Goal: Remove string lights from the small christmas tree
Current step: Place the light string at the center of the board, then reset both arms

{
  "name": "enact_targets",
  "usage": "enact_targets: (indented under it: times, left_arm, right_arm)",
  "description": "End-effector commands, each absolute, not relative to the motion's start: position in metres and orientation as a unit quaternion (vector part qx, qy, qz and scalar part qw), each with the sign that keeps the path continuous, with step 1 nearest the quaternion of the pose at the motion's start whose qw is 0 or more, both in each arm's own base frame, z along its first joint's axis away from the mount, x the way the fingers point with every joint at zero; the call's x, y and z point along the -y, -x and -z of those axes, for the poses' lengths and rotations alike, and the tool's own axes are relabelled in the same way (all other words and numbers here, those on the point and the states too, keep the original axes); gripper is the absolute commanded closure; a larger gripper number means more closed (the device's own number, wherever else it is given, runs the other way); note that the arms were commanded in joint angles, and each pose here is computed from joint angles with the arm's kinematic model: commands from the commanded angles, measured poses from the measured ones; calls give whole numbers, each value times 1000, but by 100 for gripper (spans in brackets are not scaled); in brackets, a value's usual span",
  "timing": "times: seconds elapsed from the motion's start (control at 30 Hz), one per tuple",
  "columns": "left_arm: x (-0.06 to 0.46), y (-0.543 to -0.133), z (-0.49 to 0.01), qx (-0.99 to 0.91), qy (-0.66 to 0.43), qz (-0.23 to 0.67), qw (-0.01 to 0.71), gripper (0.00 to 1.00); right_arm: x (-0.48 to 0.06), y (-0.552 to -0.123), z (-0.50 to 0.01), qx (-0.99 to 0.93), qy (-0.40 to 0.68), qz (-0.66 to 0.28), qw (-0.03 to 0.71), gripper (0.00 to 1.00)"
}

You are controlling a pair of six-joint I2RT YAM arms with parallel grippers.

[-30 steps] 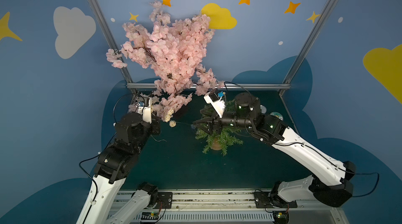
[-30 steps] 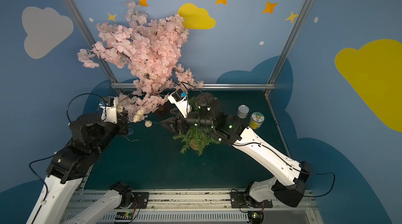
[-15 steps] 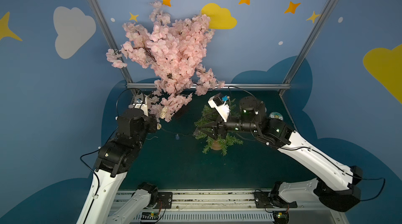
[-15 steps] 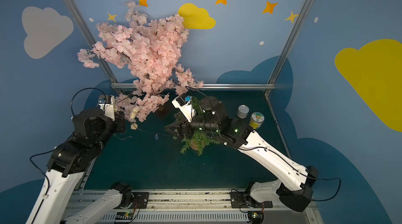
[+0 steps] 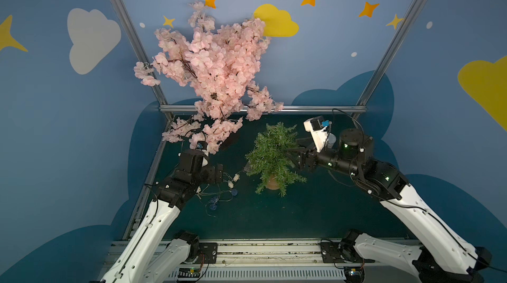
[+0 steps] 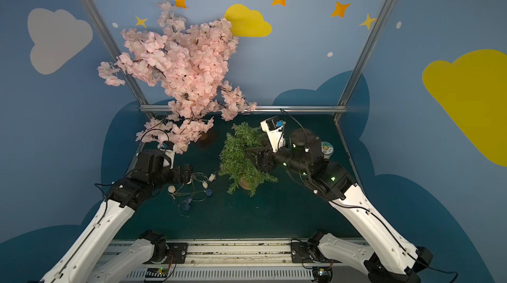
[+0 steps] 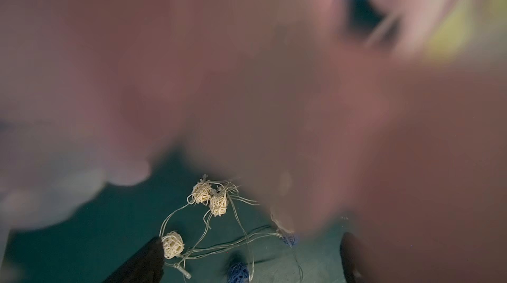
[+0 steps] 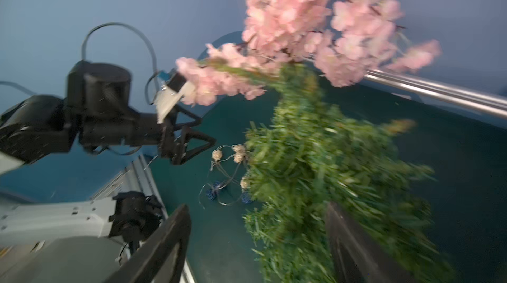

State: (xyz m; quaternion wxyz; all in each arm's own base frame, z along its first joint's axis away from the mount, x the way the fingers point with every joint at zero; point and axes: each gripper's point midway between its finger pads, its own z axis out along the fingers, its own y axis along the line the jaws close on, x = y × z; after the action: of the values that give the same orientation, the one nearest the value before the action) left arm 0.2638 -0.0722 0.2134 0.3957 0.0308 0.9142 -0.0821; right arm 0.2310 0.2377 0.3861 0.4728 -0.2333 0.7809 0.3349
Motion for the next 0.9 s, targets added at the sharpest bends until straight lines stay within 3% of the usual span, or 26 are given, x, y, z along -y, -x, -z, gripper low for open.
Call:
enact_targets:
  times: [0.0,0.27,0.33,0.4,0.53,0.6,0.73,0.87]
  left_arm:
    - [78,-274,-243,-890,-25,109,442,1]
    - [63,-316,-219,-868,26,96,487,1]
    - [37,-331,-208,-850,91,56,515,1]
    - [26,-343,-196,-831,79,12,551,0]
    - [19,-363,-150,-831,-2,-62,552,1]
    - [15,-371,-127,-845,-2,-62,532,1]
    - [24,-385,-109,-821,-43,-52,567,0]
    - [8,-385,-88,-821,-15,0,571,0]
  right_arm:
    - [-200,-244,-353,-829,162,-300,443,22]
    - [-86,-290,-289,-860,-20,-173,479,13]
    - [-61,-307,-264,-861,-56,-146,484,13]
    - [-40,-324,-238,-857,-84,-114,495,13]
    - [-14,-352,-183,-855,-62,-19,515,13]
    - [-9,-362,-160,-851,-46,11,523,13]
    - [-4,-376,-114,-840,-25,47,541,13]
    - [-16,-390,-118,-819,13,33,573,13]
